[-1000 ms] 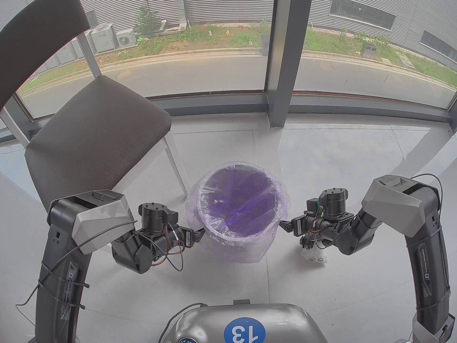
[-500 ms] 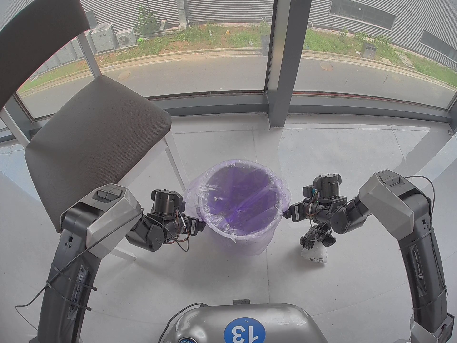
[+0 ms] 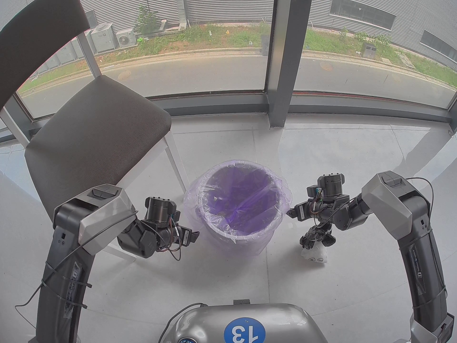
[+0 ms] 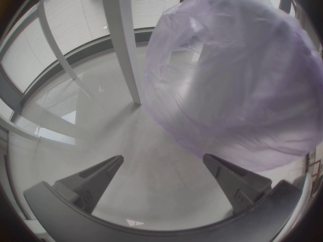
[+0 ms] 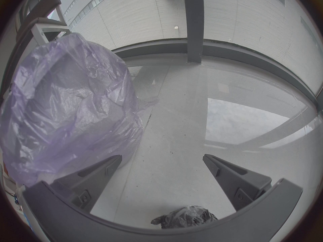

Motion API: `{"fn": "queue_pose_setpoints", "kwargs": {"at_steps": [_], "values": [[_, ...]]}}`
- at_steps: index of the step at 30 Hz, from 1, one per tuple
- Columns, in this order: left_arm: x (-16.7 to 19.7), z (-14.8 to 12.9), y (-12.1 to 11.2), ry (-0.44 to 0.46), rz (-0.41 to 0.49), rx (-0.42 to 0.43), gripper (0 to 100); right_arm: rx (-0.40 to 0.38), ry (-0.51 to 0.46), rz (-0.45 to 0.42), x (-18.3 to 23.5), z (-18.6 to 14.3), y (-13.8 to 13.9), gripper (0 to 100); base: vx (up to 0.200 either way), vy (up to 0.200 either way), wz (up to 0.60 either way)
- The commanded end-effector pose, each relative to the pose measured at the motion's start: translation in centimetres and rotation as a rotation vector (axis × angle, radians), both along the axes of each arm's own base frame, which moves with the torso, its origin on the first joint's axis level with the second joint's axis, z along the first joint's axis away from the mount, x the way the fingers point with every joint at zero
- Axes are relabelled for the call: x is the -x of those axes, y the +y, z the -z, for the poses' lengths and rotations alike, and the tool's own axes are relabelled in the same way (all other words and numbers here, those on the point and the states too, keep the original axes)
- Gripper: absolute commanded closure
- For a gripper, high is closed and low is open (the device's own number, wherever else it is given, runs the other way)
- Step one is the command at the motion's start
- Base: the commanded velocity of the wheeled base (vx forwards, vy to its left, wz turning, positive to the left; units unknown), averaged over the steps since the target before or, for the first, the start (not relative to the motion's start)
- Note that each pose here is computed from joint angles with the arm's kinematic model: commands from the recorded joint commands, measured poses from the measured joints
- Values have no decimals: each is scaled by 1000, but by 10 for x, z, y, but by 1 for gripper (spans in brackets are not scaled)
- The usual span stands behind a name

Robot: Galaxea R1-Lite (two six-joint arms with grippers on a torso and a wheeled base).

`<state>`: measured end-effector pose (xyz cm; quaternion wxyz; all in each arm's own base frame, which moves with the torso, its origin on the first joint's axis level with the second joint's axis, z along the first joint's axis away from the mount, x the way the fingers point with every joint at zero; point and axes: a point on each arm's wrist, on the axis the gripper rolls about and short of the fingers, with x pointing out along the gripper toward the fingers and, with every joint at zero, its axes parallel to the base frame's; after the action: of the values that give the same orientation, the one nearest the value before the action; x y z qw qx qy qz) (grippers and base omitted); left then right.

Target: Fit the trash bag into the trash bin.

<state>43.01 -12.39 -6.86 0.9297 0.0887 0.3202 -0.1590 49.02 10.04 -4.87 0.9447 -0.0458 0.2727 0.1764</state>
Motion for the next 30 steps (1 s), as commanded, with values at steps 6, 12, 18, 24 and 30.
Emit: {"fn": "queue_pose_setpoints", "kwargs": {"at_steps": [6, 12, 18, 24, 30], "values": [[65, -40, 32, -113, 36, 73, 0, 38, -102, -150, 42, -32, -6, 0, 0, 0, 0], [68, -37, 41, -138, 60, 89, 0, 112, -192, -442, 49, -27, -21, 0, 0, 0, 0], [65, -35, 47, -141, 53, 98, 0, 121, -219, -504, 40, -25, -22, 0, 0, 0, 0], [64, -32, 51, -164, 48, 102, 0, 88, -248, -573, 37, -25, -12, 0, 0, 0, 0], [66, -31, 51, -169, 50, 103, 0, 83, -254, -605, 37, -25, 4, 0, 0, 0, 0]]}}
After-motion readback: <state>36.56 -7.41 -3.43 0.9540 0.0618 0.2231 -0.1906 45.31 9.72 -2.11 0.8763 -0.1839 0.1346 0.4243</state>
